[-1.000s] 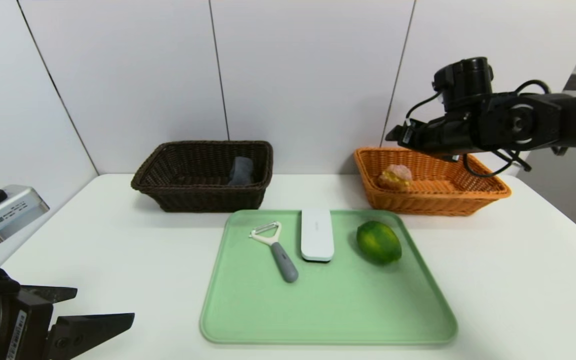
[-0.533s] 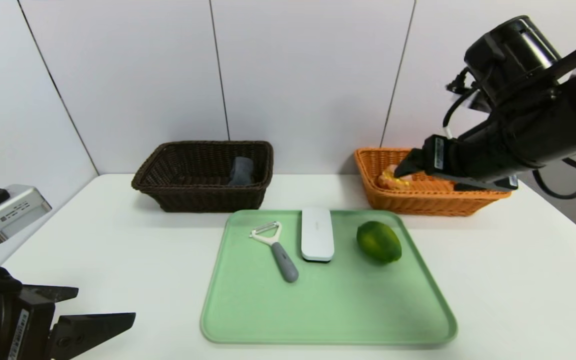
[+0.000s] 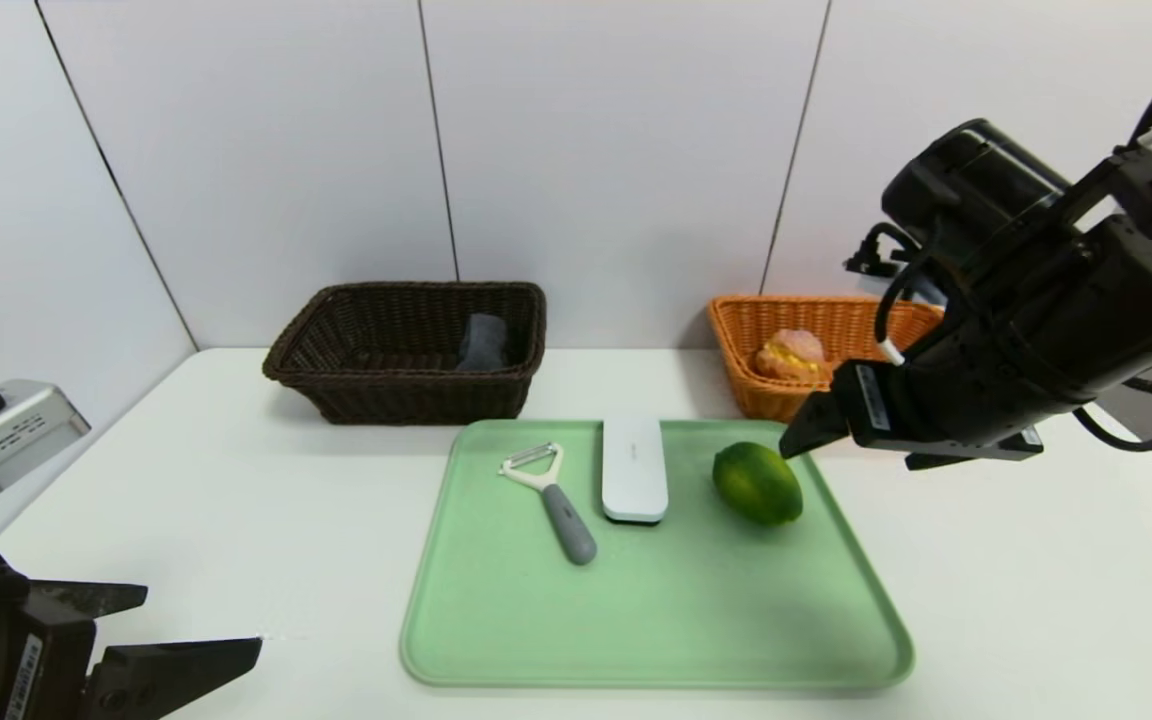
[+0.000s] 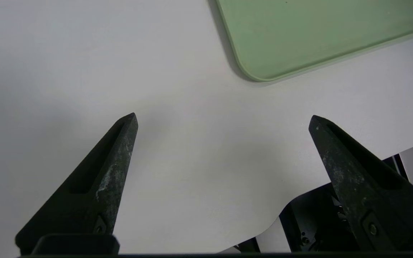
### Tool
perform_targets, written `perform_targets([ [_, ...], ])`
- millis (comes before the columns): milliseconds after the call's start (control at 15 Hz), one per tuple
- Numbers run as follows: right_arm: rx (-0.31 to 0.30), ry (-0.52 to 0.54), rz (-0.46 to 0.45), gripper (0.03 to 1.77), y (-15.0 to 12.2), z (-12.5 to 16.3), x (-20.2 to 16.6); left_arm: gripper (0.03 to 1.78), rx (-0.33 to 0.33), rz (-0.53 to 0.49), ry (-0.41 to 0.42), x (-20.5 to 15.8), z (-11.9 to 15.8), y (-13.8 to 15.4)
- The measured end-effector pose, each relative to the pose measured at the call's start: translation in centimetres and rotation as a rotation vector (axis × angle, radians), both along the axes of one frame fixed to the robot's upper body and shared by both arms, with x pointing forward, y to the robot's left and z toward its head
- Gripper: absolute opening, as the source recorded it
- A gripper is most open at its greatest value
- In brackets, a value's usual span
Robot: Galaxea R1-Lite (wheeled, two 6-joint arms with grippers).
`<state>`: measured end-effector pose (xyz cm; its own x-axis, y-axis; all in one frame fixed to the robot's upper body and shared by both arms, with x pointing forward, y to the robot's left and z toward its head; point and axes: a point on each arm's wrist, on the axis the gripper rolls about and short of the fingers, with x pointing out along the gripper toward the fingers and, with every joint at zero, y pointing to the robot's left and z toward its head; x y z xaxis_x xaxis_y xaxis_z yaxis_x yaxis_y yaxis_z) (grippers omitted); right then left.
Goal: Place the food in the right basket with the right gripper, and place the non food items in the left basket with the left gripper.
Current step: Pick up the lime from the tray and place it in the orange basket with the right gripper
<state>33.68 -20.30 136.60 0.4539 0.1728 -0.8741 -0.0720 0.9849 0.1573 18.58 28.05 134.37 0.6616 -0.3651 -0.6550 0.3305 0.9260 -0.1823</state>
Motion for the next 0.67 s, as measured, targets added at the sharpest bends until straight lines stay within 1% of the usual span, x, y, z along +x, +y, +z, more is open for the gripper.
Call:
perform_targets([
  [267,-0.106,0.033,0.078,1.69,1.1,-2.3,1.5,1.69,-0.002,0.0,-0.004,-0.4,-0.1,0.2],
  [467,-0.126,0.033,0.116,1.69,2.4,-3.6,2.6,1.69,-0.002,0.0,-0.004,-0.5,-0.2,0.3],
  [667,-0.144,-0.032,0.149,1.69,3.5,-4.6,4.1,1.69,-0.005,0.001,-0.006,-0.6,-0.2,0.4],
])
